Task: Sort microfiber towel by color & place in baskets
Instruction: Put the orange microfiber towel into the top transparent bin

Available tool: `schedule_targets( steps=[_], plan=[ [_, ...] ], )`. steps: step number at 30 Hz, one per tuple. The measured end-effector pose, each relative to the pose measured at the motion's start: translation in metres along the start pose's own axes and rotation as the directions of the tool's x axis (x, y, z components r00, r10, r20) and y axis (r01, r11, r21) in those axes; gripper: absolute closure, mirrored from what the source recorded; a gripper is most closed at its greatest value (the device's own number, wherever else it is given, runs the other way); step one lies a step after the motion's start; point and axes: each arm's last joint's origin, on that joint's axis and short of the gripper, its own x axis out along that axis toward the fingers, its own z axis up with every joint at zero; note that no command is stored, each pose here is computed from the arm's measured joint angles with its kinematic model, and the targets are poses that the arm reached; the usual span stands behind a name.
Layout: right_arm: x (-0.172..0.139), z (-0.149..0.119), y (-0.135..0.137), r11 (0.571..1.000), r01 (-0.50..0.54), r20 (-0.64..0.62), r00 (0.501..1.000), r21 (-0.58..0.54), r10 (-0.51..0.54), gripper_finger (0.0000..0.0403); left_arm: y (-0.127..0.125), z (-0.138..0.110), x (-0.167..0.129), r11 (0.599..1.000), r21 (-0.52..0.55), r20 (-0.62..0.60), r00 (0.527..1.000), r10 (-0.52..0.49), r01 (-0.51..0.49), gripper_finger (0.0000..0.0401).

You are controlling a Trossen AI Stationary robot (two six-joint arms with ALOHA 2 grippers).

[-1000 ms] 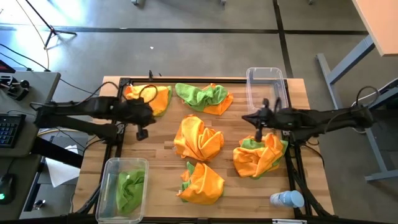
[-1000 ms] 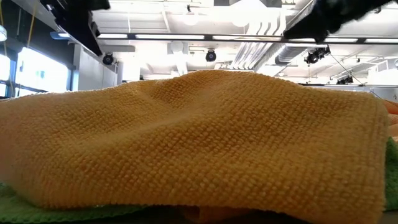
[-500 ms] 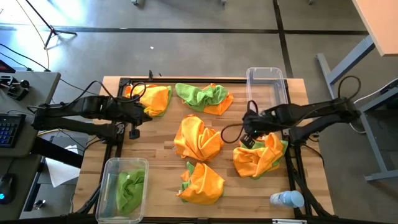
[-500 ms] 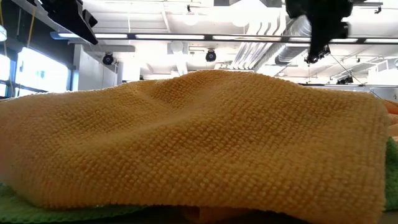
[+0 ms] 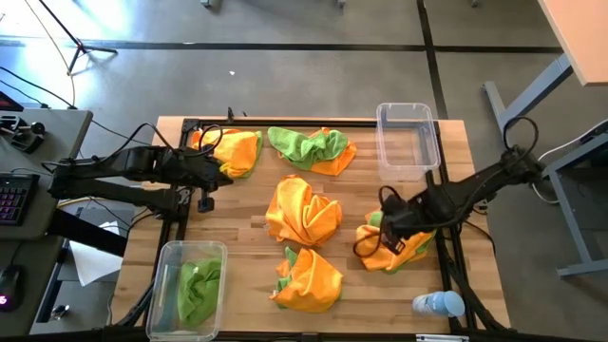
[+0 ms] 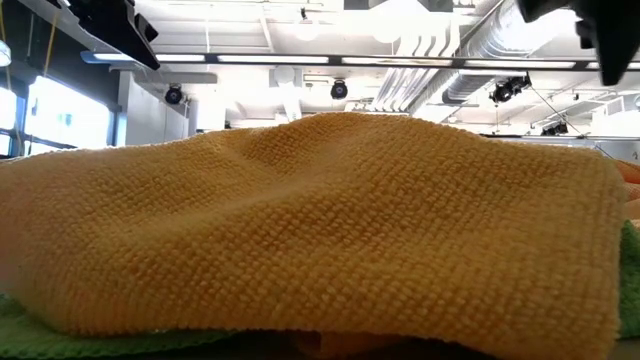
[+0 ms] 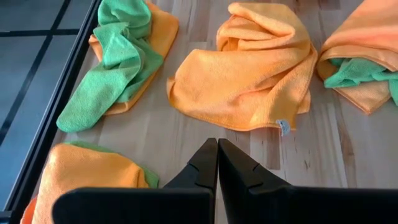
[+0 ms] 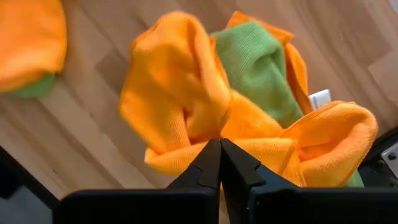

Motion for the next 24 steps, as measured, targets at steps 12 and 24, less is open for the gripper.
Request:
schedule_targets(
  steps=[12,24],
  plan=[
    [0.026,-0.012,0.024,0.953,0.150,0.002,0.988,-0.264,-0.155,0.0211,0.000,0.000,0.000,0.997,-0.076,0.002,1.000,0.001,-0.001,0.0401],
    [0.079,-0.018,0.010,0.962,0.140,0.008,0.990,-0.233,-0.142,0.0204,0.000,0.000,0.000,0.992,-0.124,0.004,1.000,0.001,0.000,0.0401]
  ],
)
